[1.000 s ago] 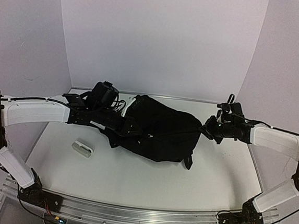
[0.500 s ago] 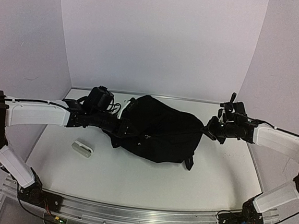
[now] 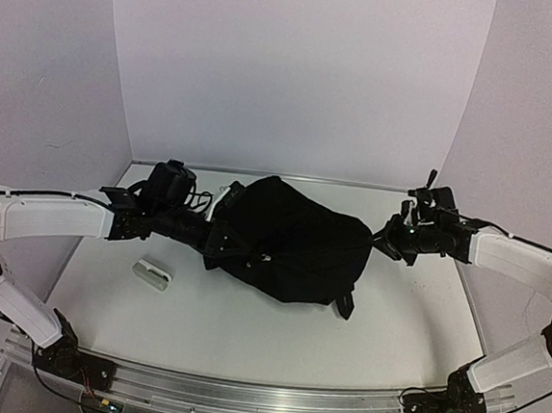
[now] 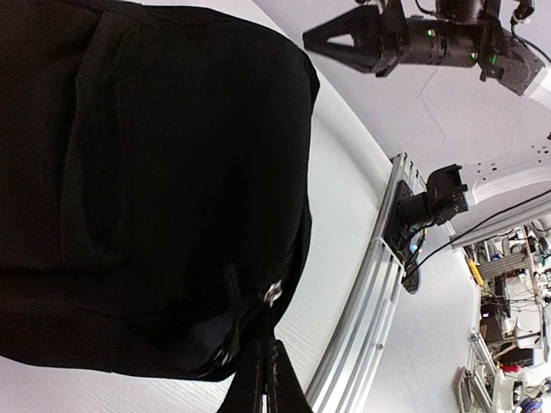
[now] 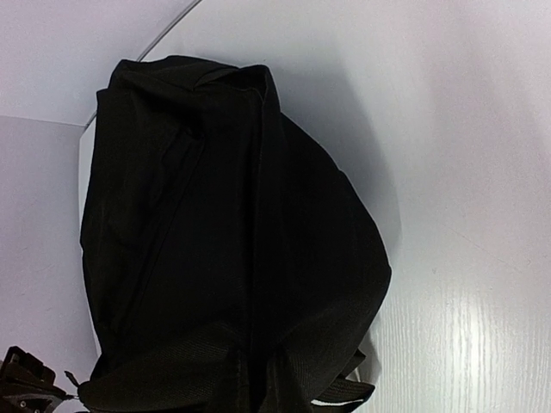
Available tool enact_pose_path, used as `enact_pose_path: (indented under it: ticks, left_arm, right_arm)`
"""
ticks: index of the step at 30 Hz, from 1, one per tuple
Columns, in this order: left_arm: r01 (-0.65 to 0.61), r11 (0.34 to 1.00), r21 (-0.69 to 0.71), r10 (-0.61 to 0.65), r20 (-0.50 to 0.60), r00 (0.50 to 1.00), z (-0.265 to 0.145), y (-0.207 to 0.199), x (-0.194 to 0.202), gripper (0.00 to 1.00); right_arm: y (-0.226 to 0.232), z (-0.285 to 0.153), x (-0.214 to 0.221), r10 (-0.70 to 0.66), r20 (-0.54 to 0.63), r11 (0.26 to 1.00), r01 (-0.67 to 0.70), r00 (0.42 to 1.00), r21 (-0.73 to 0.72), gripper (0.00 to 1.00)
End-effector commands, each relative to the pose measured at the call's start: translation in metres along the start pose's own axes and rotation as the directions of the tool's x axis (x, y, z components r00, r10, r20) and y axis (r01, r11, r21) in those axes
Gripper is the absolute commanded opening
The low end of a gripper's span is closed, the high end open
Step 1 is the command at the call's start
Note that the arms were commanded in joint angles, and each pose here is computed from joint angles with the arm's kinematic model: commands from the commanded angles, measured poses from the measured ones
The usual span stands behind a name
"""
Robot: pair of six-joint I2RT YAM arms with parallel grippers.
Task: Pack the student bag
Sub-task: Zip the student bag at the center of the board, then adjust the student bag at the center of the board.
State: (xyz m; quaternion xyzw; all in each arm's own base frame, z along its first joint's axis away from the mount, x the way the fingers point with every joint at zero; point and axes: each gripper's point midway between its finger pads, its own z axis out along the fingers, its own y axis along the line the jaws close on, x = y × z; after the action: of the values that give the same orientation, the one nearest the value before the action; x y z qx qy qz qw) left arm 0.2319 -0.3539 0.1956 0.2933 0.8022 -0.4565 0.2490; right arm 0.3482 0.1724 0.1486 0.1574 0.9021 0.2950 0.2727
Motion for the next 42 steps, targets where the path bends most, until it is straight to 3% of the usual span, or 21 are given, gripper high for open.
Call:
enact_pose_path:
  ticks: [1,4,5,7,10,13,16,21,26,30,32,35,37,38,40,42]
  left_arm:
    - [0.031,0.997,0.072,-0.027,-0.060,0.998,-0.006,-0.018,-0.001,0.00]
    - [0.035,0.990,0.139,-0.023,-0.088,0.996,0.000,-0.034,-0.006,0.04]
    - [0.037,0.988,0.151,-0.023,-0.090,0.996,0.000,-0.037,-0.008,0.12]
    - [0.032,0.986,0.164,-0.019,-0.080,0.997,-0.003,-0.043,-0.016,0.38]
    - [0.031,0.993,0.115,-0.026,-0.044,0.999,-0.012,-0.040,-0.034,0.66]
    - [0.064,0.998,-0.013,-0.064,-0.026,0.998,-0.021,-0.009,-0.051,0.83]
    - [0.125,0.975,-0.187,-0.127,0.000,0.992,-0.031,0.048,-0.065,0.91]
    - [0.295,0.891,-0.344,-0.286,0.077,0.955,-0.049,0.150,-0.074,0.95]
    - [0.331,0.830,-0.448,-0.330,0.085,0.940,-0.047,0.208,-0.069,0.97]
    - [0.347,0.790,-0.506,-0.363,0.070,0.929,-0.040,0.236,-0.059,0.96]
    - [0.349,0.807,-0.477,-0.361,0.070,0.930,-0.034,0.237,-0.060,0.87]
    - [0.369,0.850,-0.376,-0.379,0.050,0.924,-0.019,0.227,-0.060,0.59]
    - [0.373,0.866,-0.332,-0.379,0.050,0.924,-0.014,0.223,-0.061,0.32]
    - [0.374,0.872,-0.317,-0.379,0.050,0.924,-0.013,0.220,-0.060,0.23]
    - [0.377,0.878,-0.295,-0.381,0.045,0.923,-0.013,0.216,-0.054,0.08]
    - [0.374,0.891,-0.257,-0.379,0.031,0.925,-0.014,0.204,-0.046,0.01]
  right_arm:
    - [-0.019,-0.037,-0.060,0.014,0.228,0.997,-0.032,0.973,0.073,0.26]
    - [-0.013,-0.043,-0.034,0.045,0.176,0.999,-0.047,0.983,0.007,0.48]
    - [-0.011,-0.045,-0.026,0.060,0.161,0.998,-0.059,0.985,-0.012,0.52]
    - [-0.003,-0.051,-0.006,0.091,0.128,0.995,-0.084,0.988,-0.057,0.60]
    - [0.013,-0.058,0.024,0.122,0.083,0.987,-0.112,0.989,-0.112,0.69]
    - [0.021,-0.057,0.052,0.149,0.036,0.982,-0.143,0.988,-0.126,0.75]
    - [0.025,-0.050,0.070,0.150,0.008,0.983,-0.148,0.989,-0.111,0.76]
    - [0.034,-0.029,0.083,0.132,-0.017,0.988,-0.133,0.991,-0.079,0.75]
    - [0.028,-0.012,0.088,0.147,-0.011,0.989,-0.147,0.989,-0.032,0.70]
    - [0.024,0.002,0.092,0.157,-0.013,0.987,-0.157,0.987,-0.027,0.60]
    - [0.027,0.006,0.089,0.155,-0.002,0.987,-0.155,0.988,-0.037,0.52]
    - [0.029,0.014,0.084,0.140,0.023,0.990,-0.139,0.990,-0.029,0.32]
    - [0.026,0.018,0.077,0.125,0.056,0.992,-0.125,0.991,-0.005,0.19]
    - [0.026,0.019,0.074,0.119,0.068,0.993,-0.119,0.991,0.002,0.12]
    - [0.023,0.021,0.064,0.098,0.113,0.994,-0.102,0.989,0.027,0.02]
    - [0.019,0.025,0.052,0.073,0.136,0.995,-0.081,0.988,0.054,0.00]
